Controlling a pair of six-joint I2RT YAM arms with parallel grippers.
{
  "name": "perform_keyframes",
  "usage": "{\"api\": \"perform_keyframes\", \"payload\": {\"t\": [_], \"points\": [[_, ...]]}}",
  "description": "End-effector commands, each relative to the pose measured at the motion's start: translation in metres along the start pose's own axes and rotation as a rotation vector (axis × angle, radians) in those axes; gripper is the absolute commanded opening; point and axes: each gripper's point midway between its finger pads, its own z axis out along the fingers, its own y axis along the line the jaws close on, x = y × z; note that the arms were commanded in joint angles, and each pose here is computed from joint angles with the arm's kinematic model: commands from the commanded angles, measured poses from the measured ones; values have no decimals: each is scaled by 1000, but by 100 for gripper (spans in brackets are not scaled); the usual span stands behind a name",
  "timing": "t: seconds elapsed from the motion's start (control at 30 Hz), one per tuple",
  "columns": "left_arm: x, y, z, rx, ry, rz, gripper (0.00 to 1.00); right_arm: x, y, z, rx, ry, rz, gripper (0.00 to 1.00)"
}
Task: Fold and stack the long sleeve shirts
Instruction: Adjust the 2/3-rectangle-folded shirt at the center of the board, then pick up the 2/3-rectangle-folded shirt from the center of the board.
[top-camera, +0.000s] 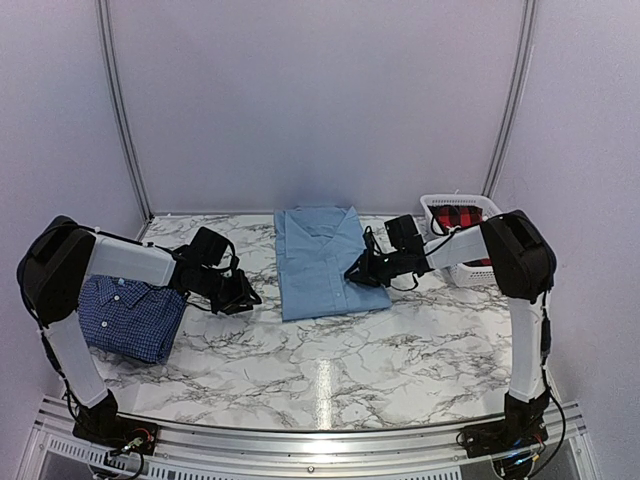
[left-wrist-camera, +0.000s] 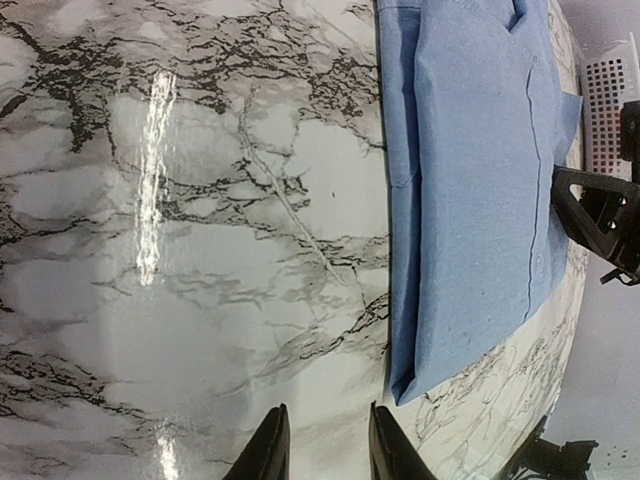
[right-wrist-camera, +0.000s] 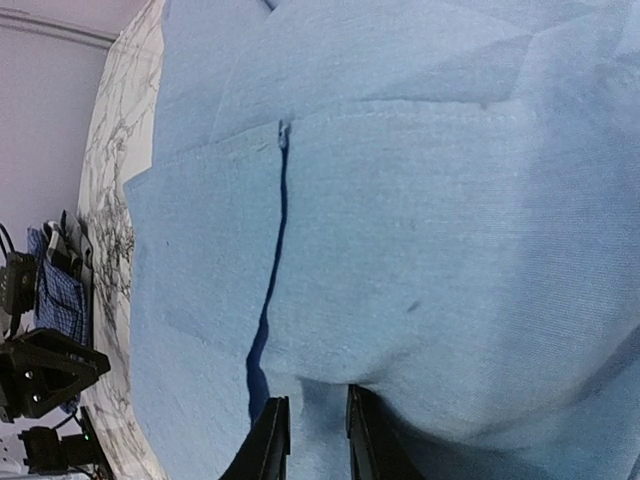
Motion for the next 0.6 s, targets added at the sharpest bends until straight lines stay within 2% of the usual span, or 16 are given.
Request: {"api": "perform_keyframes", "payload": {"t": [0.0,0.13,0.33,0.43,0.57], "points": [[-2,-17,-9,53,-11,21,29,-33,7,-10,-8,-91,15,19],[2,-22,-6,59,1,27,29,-47,-4,-10,-10,-123,45,17],[11,-37,8,93,13,36,30,-44,-18,4,-23,-100,99,16],[16,-44,15,109,22,27,35,-40,-27,10,-8,-93,125,16],[24,-47,27,96,34,14,36,-34,-39,15,23,-81,150,19]]}}
